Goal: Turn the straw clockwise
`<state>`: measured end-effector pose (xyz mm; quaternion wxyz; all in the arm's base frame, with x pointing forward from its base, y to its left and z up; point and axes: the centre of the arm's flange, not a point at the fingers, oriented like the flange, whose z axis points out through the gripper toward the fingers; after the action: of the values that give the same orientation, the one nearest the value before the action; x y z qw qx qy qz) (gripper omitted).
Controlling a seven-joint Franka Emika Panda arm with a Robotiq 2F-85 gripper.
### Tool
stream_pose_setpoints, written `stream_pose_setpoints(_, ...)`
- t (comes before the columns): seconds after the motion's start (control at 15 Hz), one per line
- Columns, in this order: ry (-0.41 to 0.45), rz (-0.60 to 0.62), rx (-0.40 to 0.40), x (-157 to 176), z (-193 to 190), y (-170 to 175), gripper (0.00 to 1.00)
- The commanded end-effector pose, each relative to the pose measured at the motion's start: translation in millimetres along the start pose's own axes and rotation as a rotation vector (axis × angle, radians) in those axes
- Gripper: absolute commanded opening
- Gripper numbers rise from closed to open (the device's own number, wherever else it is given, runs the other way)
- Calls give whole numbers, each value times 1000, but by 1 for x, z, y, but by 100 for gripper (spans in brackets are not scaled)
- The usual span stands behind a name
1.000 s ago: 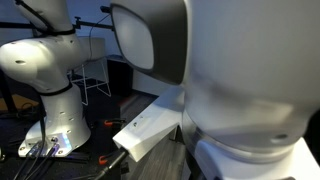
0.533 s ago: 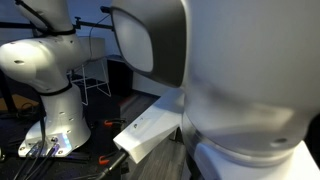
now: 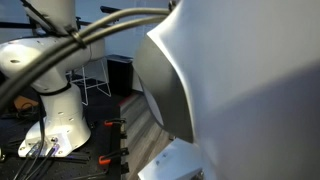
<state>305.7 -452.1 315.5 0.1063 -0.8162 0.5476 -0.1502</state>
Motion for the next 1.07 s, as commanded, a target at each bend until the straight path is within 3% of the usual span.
stream_pose_setpoints(0.0,33,37,-66,44,35,8,100)
stream_pose_setpoints(0.2,10,12,-132,65,57,17,100)
stream_pose_setpoints(0.73,-41,-66,-233,105,109,1,100)
stream_pose_setpoints(0.87,-51,-86,-257,108,118,-6,89)
stream_pose_setpoints(1.0,-61,-106,-270,110,125,-10,89)
